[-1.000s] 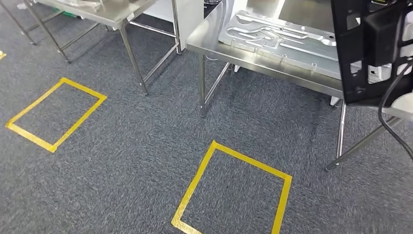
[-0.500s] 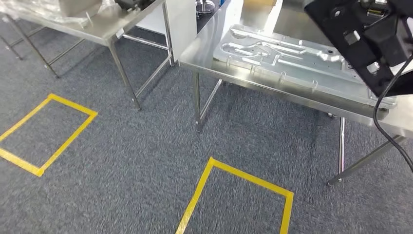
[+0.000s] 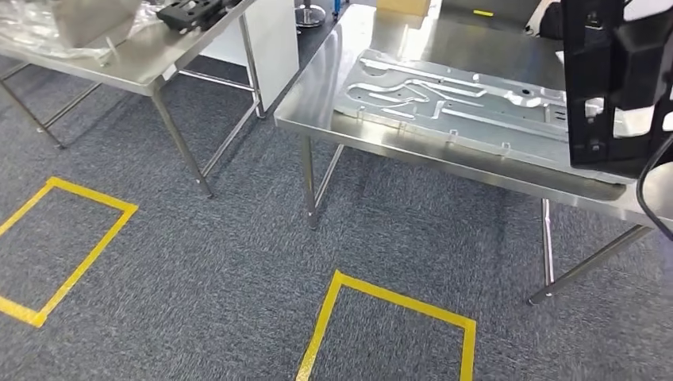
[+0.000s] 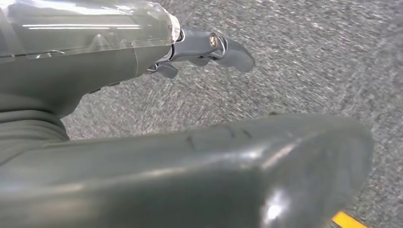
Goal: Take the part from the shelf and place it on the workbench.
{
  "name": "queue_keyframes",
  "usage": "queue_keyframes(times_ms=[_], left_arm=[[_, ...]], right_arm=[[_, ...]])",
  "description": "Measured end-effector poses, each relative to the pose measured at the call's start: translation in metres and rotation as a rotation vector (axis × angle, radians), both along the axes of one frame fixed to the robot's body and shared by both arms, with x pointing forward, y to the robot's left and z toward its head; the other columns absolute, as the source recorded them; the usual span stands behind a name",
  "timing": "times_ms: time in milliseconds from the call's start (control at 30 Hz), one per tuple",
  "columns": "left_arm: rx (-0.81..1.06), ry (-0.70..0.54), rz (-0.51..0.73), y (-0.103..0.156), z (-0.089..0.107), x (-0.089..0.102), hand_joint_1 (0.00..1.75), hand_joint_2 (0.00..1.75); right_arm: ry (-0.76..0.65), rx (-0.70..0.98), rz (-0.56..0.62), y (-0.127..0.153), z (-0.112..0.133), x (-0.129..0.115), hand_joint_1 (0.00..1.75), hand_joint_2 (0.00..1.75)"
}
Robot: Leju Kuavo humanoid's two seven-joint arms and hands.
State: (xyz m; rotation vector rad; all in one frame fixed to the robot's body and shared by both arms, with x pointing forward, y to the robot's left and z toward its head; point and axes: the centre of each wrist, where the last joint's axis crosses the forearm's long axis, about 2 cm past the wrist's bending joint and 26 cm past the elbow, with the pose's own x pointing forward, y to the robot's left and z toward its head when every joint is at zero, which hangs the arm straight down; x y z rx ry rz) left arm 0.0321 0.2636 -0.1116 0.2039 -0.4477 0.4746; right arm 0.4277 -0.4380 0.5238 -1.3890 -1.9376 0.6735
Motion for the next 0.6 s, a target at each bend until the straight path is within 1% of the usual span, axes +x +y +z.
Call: queue_keyframes(times_ms=[167,333,600], left_arm=[[-0.006,-0.004,0.009,0.001,0.000,0.002,0.00,0.00],[-0.014,-0.001,0.009,0.001,0.000,0.002,0.00,0.00],[-0.016,-0.003,0.006,0.003,0.000,0.003,0.00,0.00]], right_arm=[[-0.013,-0.001,0.010,0.005,0.006,0.000,1.75,1.75],[-0.004,0.009,0.009,0.012,-0.001,0.004,1.75,1.75],[0.000,0.015,-0.011,0.011,-0.007,0.005,1.75,1.75]])
